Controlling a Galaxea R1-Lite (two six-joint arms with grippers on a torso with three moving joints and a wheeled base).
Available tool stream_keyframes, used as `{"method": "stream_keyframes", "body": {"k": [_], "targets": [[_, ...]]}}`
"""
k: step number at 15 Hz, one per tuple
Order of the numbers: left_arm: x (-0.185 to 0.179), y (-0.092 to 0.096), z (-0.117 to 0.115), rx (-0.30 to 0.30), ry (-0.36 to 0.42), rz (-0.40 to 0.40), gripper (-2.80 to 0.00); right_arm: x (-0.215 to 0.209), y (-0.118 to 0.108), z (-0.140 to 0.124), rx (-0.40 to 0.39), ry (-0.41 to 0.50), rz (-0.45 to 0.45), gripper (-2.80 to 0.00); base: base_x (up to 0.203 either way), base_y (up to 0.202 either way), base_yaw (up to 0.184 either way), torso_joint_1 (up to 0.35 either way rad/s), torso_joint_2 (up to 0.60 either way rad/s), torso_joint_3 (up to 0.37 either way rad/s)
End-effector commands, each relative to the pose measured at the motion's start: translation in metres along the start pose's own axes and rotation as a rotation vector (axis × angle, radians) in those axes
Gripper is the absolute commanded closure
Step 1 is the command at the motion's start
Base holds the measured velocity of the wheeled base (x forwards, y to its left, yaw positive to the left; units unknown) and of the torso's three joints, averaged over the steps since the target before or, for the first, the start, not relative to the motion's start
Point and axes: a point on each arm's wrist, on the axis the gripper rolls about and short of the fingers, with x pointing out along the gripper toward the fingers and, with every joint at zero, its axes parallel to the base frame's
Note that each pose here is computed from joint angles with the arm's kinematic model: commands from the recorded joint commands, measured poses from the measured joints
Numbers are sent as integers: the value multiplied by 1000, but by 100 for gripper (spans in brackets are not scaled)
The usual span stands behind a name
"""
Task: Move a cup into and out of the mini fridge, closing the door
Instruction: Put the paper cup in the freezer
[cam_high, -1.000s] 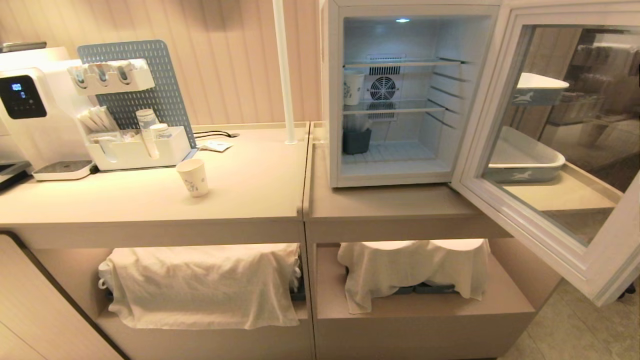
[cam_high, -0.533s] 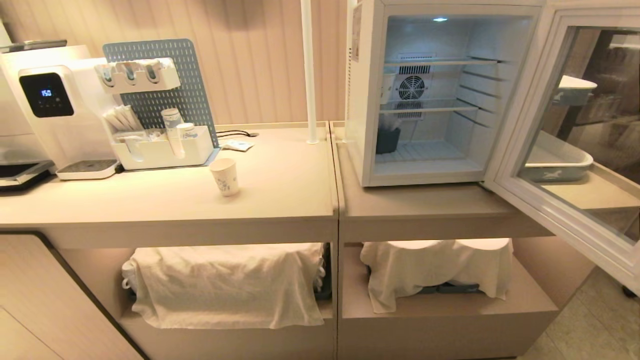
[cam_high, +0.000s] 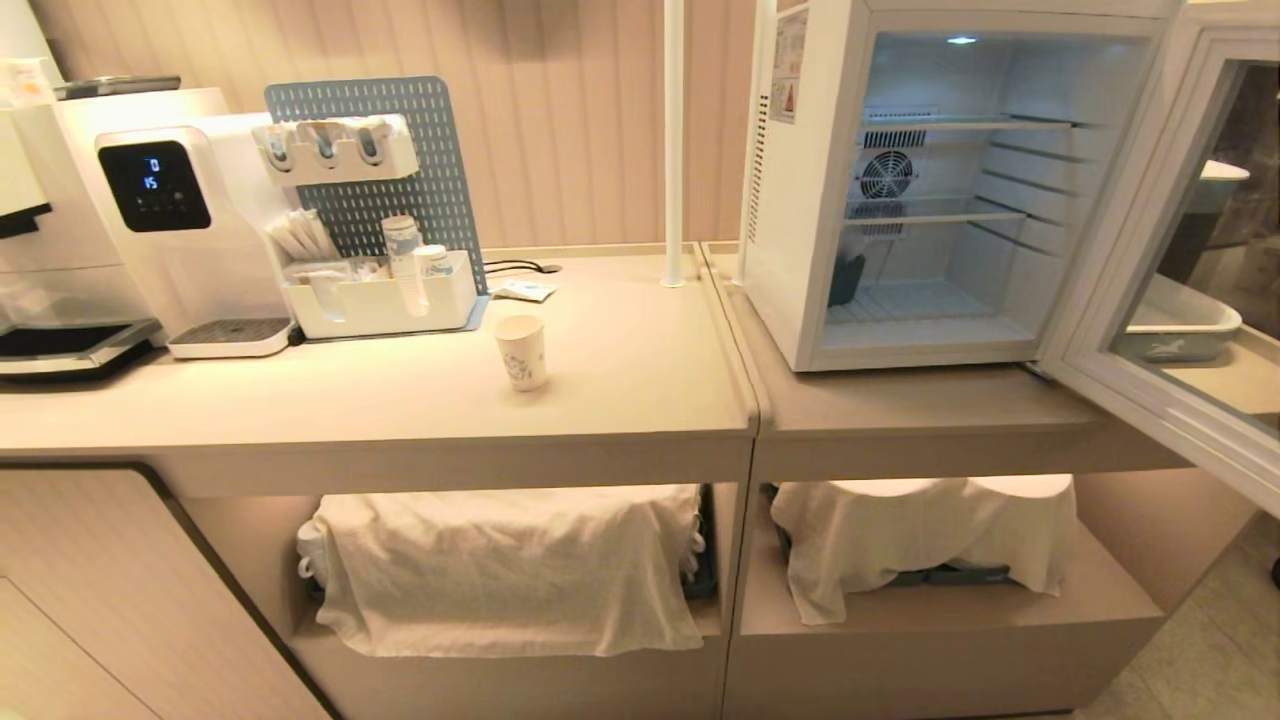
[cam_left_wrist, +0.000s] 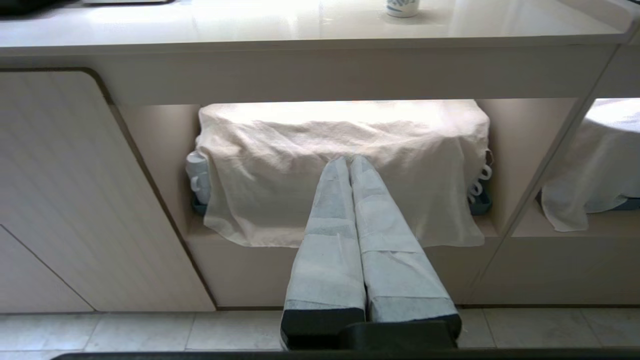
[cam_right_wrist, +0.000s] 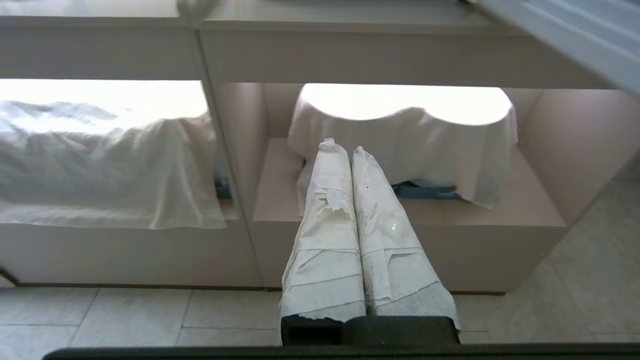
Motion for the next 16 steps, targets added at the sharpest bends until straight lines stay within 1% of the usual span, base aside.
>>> {"method": "stream_keyframes", "body": {"k": [1,16], "targets": [[0,0,0,0,1,0,0,0,0,0,1,0,1,0,0,186,2,4,2,-2],[0,0,0,0,1,0,0,0,0,0,1,0,1,0,0,190,0,2,3,2]]}}
